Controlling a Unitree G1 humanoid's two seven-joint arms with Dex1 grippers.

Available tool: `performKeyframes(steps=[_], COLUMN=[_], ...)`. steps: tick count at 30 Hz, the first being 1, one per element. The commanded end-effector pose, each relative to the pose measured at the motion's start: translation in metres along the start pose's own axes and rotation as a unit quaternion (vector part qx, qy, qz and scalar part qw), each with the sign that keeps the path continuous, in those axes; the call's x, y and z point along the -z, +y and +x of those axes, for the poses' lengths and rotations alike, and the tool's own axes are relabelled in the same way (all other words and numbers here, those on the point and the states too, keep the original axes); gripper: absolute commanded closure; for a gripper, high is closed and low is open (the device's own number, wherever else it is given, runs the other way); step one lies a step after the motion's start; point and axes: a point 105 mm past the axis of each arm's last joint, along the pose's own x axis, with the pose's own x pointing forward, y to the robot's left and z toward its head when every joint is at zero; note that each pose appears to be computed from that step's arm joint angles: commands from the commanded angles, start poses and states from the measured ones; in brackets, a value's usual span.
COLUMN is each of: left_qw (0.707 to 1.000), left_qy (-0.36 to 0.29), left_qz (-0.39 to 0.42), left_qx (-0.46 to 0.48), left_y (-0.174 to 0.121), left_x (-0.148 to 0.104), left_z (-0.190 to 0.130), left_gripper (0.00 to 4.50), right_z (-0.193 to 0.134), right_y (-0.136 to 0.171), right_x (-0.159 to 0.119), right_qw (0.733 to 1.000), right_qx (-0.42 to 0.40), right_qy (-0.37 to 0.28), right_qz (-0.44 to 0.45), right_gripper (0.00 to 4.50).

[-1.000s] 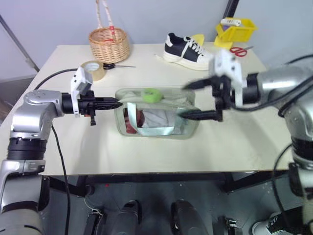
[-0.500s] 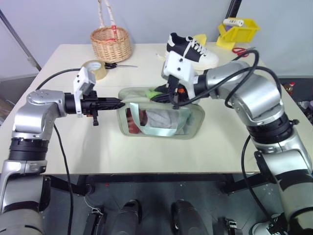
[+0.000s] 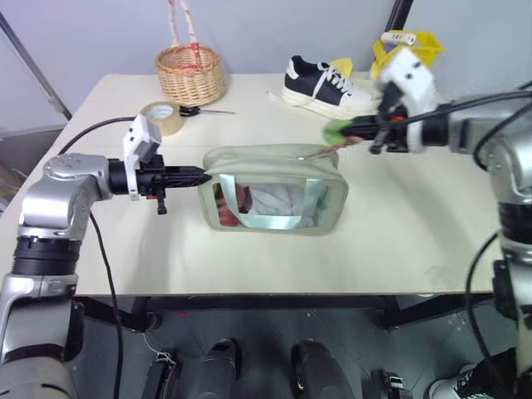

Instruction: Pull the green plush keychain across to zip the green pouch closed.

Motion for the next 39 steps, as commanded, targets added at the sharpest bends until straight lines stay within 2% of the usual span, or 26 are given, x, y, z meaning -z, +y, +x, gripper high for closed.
performKeyframes(steps=[1,5,7,11,13,16,21,22,23,29,30,33,35,39], left_qw=[1.000,1.000,1.000,0.999,0.999,0.999,0.999,0.999,1.000,1.000,1.000,0.999,0.998,0.999], left_qy=[-0.004,-0.005,-0.003,-0.009,-0.009,-0.006,-0.009,-0.010,-0.012,-0.015,-0.015,-0.035,-0.043,-0.024], left_qz=[-0.002,-0.006,-0.006,-0.011,-0.012,-0.012,-0.004,-0.001,0.002,0.007,0.005,-0.024,-0.026,-0.025], left_qx=[-0.020,-0.024,-0.028,-0.032,-0.033,-0.034,-0.033,-0.030,-0.026,-0.012,-0.007,0.019,0.028,0.018], left_y=[0.002,0.002,0.003,0.004,0.005,0.004,0.003,0.002,0.001,-0.005,-0.006,-0.014,-0.016,-0.015], left_x=[-0.003,-0.002,-0.002,-0.004,-0.004,-0.004,-0.009,-0.011,-0.013,-0.017,-0.017,-0.026,-0.031,-0.023], left_z=[-0.011,-0.013,-0.014,-0.015,-0.016,-0.016,-0.018,-0.018,-0.017,-0.012,-0.012,-0.016,-0.022,-0.041], left_gripper=[4.50,4.50,4.50,4.50,4.50,4.50,4.50,4.50,4.50,4.50,4.50,3.45,2.59,0.43], right_z=[-0.034,-0.059,-0.053,-0.020,-0.007,0.013,0.015,0.012,0.008,-0.013,-0.016,-0.025,-0.028,-0.033], right_y=[-0.042,-0.071,-0.057,-0.009,0.004,0.025,0.031,0.031,0.032,0.034,0.034,0.036,0.040,0.050], right_x=[0.035,0.105,0.127,0.153,0.157,0.147,0.103,0.093,0.083,0.040,0.034,0.024,0.023,0.019], right_qw=[0.991,0.954,0.950,0.959,0.964,0.977,0.992,0.995,0.997,0.999,0.999,0.998,0.997,0.993], right_qx=[0.116,0.206,0.181,0.099,0.085,0.056,0.023,0.015,0.004,-0.034,-0.036,-0.055,-0.069,-0.097], right_qy=[0.066,0.211,0.243,0.249,0.240,0.199,0.117,0.100,0.083,0.008,-0.004,-0.029,-0.035,-0.058], right_qz=[-0.021,-0.062,-0.078,-0.089,-0.080,-0.062,-0.027,-0.018,-0.012,0.000,0.001,0.001,-0.001,-0.012], right_gripper=[4.43,4.43,4.43,4.43,4.43,4.43,4.43,3.75,3.42,0.32,0.11,0.00,0.00,0.00])
